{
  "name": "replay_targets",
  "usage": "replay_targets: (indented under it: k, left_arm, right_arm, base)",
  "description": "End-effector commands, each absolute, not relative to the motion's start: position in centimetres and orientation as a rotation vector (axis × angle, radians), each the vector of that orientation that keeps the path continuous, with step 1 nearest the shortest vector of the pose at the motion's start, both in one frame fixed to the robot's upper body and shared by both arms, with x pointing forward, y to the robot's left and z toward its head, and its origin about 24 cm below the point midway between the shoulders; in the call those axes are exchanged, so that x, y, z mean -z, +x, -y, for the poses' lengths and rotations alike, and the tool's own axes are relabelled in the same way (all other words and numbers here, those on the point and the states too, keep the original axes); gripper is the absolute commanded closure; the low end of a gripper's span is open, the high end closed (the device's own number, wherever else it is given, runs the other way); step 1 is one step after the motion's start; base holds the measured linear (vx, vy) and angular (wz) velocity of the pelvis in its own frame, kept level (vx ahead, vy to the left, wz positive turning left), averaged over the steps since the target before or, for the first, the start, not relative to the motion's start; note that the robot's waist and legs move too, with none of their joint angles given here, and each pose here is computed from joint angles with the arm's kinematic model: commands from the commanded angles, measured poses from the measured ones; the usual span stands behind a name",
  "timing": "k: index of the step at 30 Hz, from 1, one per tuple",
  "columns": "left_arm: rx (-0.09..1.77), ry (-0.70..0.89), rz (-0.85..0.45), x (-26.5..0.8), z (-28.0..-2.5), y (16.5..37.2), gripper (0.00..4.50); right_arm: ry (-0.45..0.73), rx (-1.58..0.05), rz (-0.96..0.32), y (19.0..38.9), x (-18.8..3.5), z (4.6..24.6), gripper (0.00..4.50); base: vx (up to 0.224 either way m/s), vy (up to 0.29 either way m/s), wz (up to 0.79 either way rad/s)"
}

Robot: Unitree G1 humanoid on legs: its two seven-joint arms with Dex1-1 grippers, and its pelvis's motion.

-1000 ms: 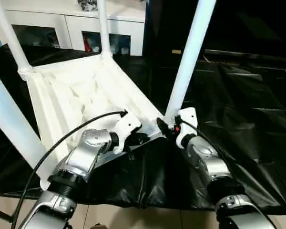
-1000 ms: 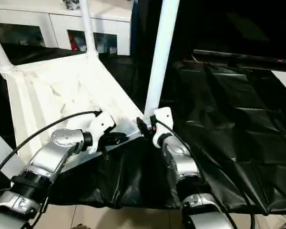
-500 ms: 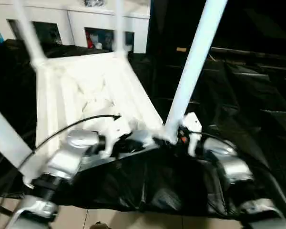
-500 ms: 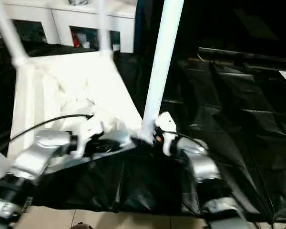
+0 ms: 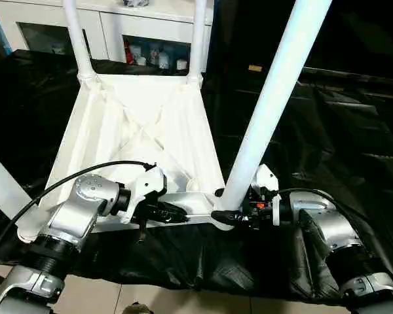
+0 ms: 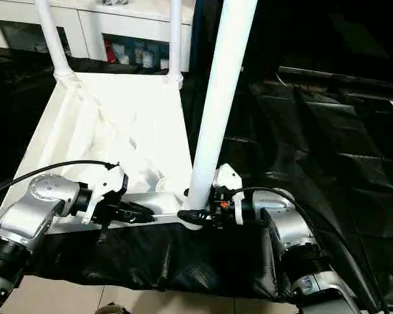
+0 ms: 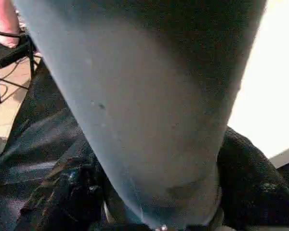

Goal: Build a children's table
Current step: Rotate leg to tighten

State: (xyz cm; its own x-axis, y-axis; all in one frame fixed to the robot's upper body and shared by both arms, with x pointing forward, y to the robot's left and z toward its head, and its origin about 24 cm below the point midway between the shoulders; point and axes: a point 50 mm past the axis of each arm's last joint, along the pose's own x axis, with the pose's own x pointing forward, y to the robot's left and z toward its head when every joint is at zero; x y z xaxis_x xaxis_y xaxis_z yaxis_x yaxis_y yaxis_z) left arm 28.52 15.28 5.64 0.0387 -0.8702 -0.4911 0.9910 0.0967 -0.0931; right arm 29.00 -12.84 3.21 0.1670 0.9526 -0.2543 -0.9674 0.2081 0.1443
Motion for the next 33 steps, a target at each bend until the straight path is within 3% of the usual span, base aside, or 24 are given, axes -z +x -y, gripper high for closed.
replay_targets:
  k: [1, 3, 11, 17, 19, 21, 27, 30, 33]
  left_arm:
    - [1.52, 0.299, -0.478, -5.3, -13.5, 28.4, 4.5]
    - [1.508, 0.302, -0.481, -5.2, -13.5, 28.4, 4.5]
    - [1.312, 0.288, -0.471, -4.7, -12.2, 29.9, 4.5]
    - [1.139, 0.229, -0.427, -4.4, -8.0, 30.6, 4.5]
    - [1.12, 0.211, -0.416, -4.3, -6.7, 30.4, 4.5]
    - [1.116, 0.21, -0.413, -4.2, -6.1, 30.2, 4.5]
    - [1.163, 0.218, -0.424, -3.5, -4.8, 28.9, 4.5]
    - [1.148, 0.227, -0.43, -3.4, -5.4, 29.1, 4.5]
    - [1.138, 0.241, -0.426, -3.7, -6.6, 29.4, 4.5]
  right_arm:
    - [-0.039, -1.49, -0.319, 28.0, -3.2, 10.8, 1.79]
    - [-0.03, -1.476, -0.317, 28.0, -3.1, 10.7, 1.81]
    - [-0.003, -1.125, -0.295, 29.4, -1.6, 10.0, 1.83]
    - [0.08, -0.772, -0.332, 30.5, -0.2, 7.0, 1.83]
    - [0.057, -0.708, -0.339, 30.9, -0.2, 6.2, 1.84]
    - [-0.03, -0.714, -0.333, 31.0, -0.2, 5.9, 1.84]
    - [0.049, -0.691, -0.291, 31.8, -1.1, 5.8, 1.84]
    - [0.058, -0.701, -0.277, 31.7, -1.1, 5.9, 1.14]
    - [0.051, -0.76, -0.264, 31.5, -1.2, 6.6, 1.04]
  base:
    - [0.0, 0.0, 0.0]
    - [0.0, 0.0, 0.0]
    - [0.0, 0.0, 0.0]
    - [0.0, 0.0, 0.0]
    - [0.0, 0.0, 0.0]
    - [0.0, 0.0, 0.0]
    - [0.0, 0.0, 0.0]
    - [0.0, 0.0, 0.0]
    - [0.0, 0.0, 0.0]
